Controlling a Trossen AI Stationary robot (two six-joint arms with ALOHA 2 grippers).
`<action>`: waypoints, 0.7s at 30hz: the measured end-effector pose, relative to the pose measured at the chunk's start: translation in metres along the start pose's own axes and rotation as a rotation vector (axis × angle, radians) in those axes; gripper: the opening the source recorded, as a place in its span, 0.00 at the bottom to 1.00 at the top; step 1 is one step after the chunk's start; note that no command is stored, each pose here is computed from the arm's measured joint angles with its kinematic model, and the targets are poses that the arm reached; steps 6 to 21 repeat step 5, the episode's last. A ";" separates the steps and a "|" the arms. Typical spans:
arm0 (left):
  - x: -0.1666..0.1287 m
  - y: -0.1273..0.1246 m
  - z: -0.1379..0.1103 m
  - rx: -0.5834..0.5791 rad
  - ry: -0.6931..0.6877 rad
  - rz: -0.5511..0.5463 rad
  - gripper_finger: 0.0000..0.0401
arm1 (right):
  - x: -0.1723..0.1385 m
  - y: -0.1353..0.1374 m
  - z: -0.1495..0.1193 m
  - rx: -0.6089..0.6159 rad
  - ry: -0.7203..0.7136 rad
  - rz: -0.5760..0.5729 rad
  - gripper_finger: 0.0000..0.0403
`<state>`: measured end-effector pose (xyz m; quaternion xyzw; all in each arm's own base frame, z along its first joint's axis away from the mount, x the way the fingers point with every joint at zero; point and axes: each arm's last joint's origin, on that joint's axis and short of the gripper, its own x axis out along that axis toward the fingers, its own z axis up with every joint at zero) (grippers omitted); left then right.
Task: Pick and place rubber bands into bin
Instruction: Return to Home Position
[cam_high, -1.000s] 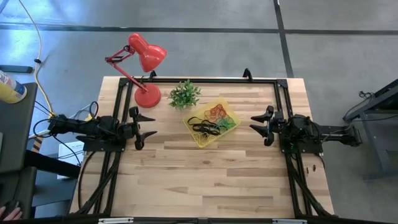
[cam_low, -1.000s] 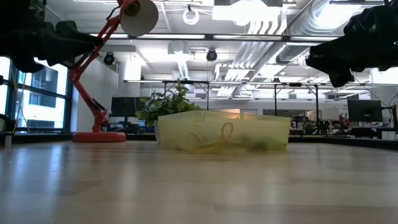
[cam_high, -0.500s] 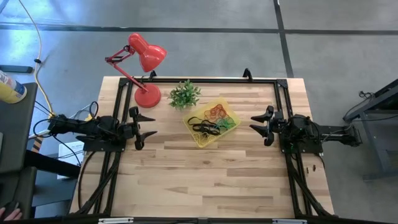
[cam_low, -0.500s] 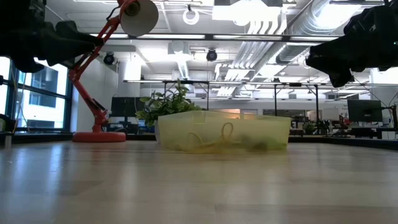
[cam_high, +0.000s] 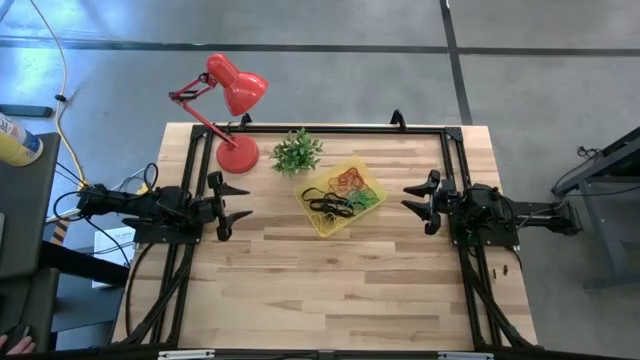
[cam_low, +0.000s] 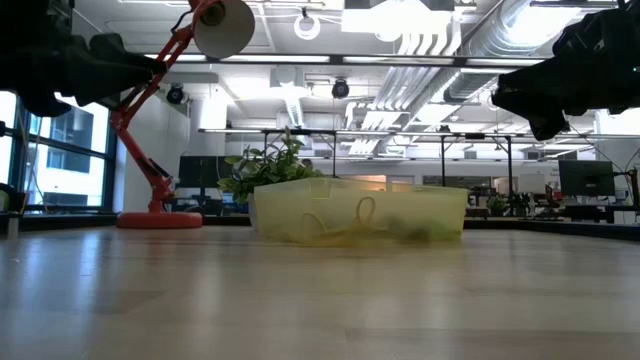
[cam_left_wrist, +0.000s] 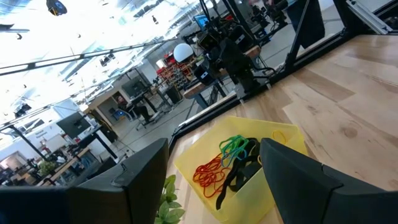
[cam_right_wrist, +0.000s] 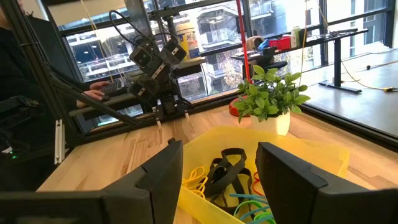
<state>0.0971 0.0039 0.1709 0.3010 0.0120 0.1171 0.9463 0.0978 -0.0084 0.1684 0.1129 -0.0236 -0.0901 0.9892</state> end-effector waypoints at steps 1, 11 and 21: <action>0.000 0.000 0.000 0.000 0.000 0.000 0.61 | 0.000 0.000 0.000 0.000 0.000 0.000 0.48; 0.000 0.000 0.000 0.000 0.000 0.000 0.61 | 0.000 0.000 0.000 0.000 0.000 0.000 0.48; 0.000 0.000 0.000 0.000 0.000 0.000 0.61 | 0.000 0.000 0.000 0.000 0.000 0.000 0.48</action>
